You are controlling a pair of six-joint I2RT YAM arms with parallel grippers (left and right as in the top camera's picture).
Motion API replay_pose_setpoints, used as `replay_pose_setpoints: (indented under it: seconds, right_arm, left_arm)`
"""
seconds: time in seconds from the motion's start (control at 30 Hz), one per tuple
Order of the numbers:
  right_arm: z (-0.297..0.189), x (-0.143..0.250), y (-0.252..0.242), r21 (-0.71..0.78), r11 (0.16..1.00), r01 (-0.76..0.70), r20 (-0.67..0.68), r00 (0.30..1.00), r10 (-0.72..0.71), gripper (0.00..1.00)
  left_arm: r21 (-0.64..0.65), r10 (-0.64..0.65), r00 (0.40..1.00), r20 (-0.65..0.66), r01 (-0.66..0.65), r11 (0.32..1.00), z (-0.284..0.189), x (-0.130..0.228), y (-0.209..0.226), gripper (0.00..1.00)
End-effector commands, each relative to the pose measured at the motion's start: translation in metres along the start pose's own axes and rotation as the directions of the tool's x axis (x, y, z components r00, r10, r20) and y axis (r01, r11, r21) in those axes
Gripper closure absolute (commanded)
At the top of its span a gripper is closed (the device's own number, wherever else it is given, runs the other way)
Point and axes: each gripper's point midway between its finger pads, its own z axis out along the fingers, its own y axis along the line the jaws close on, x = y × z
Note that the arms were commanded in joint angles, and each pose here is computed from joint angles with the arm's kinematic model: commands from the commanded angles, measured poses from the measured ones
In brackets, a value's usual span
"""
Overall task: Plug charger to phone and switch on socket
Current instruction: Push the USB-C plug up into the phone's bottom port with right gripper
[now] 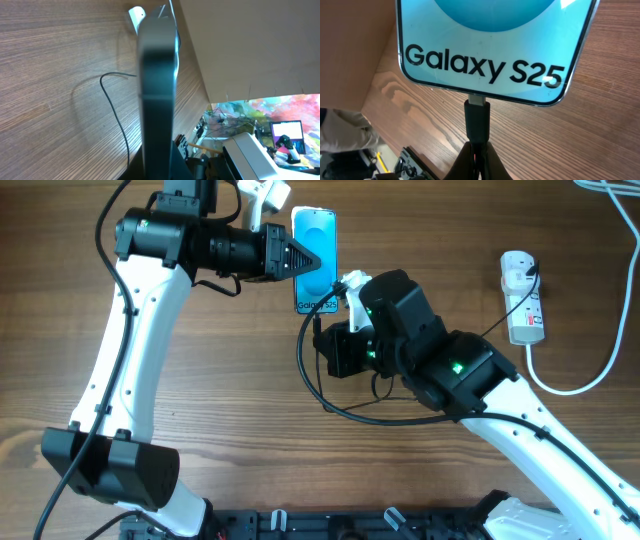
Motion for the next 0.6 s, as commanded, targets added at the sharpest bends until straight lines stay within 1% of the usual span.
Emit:
replay_pose_setpoints:
  seconds: [0.0, 0.3, 0.57]
  right_arm:
    - [-0.002, -0.011, -0.002, 0.022, 1.0, -0.002, 0.038, 0.999, 0.001, 0.96]
    - [-0.002, -0.016, 0.002, 0.002, 0.999, -0.036, 0.061, 0.998, 0.036, 0.96]
    - [-0.003, -0.023, 0.003, 0.0, 1.0, -0.011, 0.087, 0.996, 0.01, 0.96]
  left_arm:
    - [0.023, 0.014, 1.0, -0.006, -0.014, 1.0, 0.002, 0.001, -0.005, 0.96]
    - [0.022, 0.01, 1.0, -0.009, -0.01, 1.0, 0.002, 0.001, -0.005, 0.96]
    - [0.021, 0.001, 1.0, -0.016, -0.001, 1.0, 0.002, 0.003, -0.005, 0.96]
